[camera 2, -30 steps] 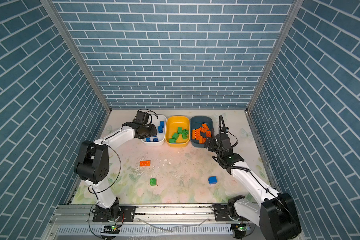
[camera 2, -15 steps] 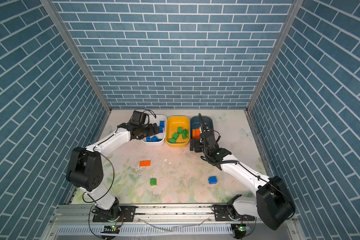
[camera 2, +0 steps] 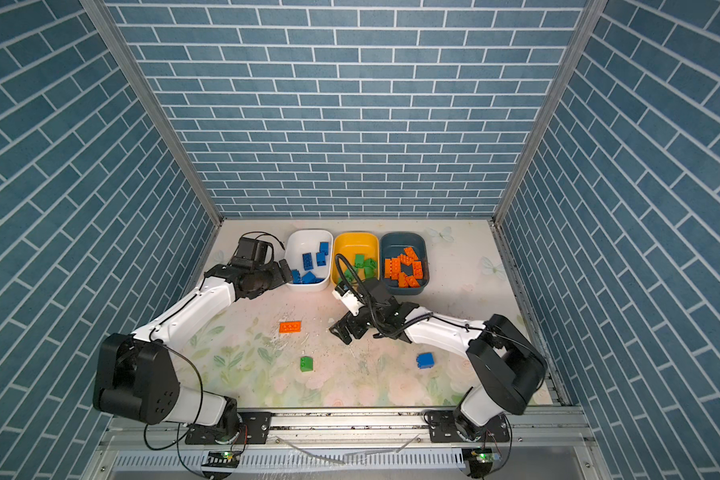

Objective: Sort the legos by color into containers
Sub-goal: 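Grasp the loose green brick with the right gripper while the left approaches an orange brick, then grasp the orange brick with the left while the right carries the green brick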

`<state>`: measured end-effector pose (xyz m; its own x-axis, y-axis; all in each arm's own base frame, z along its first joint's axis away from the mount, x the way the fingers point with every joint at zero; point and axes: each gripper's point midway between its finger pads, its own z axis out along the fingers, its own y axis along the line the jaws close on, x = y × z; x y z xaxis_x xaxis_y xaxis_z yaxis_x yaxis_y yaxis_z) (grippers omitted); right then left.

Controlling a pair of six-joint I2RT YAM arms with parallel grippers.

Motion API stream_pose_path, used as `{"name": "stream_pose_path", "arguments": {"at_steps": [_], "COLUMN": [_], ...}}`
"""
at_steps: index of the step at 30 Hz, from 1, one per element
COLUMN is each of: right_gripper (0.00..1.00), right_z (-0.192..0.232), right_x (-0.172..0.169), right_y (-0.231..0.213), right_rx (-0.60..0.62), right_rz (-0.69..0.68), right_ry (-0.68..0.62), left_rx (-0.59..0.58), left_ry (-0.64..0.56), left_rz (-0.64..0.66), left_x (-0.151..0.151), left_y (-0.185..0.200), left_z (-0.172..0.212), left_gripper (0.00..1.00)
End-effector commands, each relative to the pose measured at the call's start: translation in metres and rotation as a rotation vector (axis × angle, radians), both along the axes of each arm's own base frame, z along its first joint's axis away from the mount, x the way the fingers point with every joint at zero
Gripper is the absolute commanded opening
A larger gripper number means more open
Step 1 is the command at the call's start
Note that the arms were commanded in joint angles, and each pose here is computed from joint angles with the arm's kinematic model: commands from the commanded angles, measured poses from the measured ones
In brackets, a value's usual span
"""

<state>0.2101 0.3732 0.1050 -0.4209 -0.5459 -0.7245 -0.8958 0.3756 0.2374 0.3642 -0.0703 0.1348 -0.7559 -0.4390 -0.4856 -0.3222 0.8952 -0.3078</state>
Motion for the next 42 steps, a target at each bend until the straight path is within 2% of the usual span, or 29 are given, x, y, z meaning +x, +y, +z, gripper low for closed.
{"name": "stream_pose_path", "arguments": {"at_steps": [1,3,7,10,14,21,26,31,37,42], "right_gripper": [0.92,0.91,0.88,0.85,0.81,0.76,0.61,0.45,0.35,0.31], "right_z": [0.010,0.000,-0.021,-0.037,-0.053,-0.069,-0.080,-0.081,-0.075,-0.058], "right_x": [-0.032,-0.049,-0.085,-0.096,-0.093,-0.089,-0.096,-0.097,-0.096,-0.066], "right_y": [0.033,0.041,0.046,0.050,0.062,0.078,0.079,0.078,0.072,0.058], "right_rx": [-0.002,-0.012,-0.027,-0.109,-0.181,-0.230,-0.266,-0.264,-0.243,-0.225], "right_rz": [0.285,0.398,0.637,0.715,0.706,0.708,0.780,0.790,0.777,0.642], "right_ry": [-0.094,-0.166,-0.214,-0.218,-0.260,-0.277,-0.272,-0.272,-0.298,-0.314], "left_rx": [0.022,0.024,0.030,0.035,0.038,0.041,0.044,0.049,0.010,0.006], "left_ry": [0.033,0.040,0.053,0.061,0.064,0.083,0.085,0.097,0.122,0.127], "left_rz": [0.058,0.075,0.094,0.097,0.096,0.097,0.093,0.091,0.082,0.083], "left_x": [-0.018,-0.025,-0.033,-0.037,-0.040,-0.045,-0.046,-0.047,-0.047,-0.047], "left_y": [0.020,0.026,0.034,0.037,0.038,0.039,0.039,0.040,0.033,0.031], "left_z": [-0.006,-0.009,-0.014,-0.016,-0.018,-0.026,-0.026,-0.029,-0.039,-0.039], "left_gripper": [0.98,0.98,0.99,0.99,0.99,0.99,0.99,0.99,0.99,0.99]}}
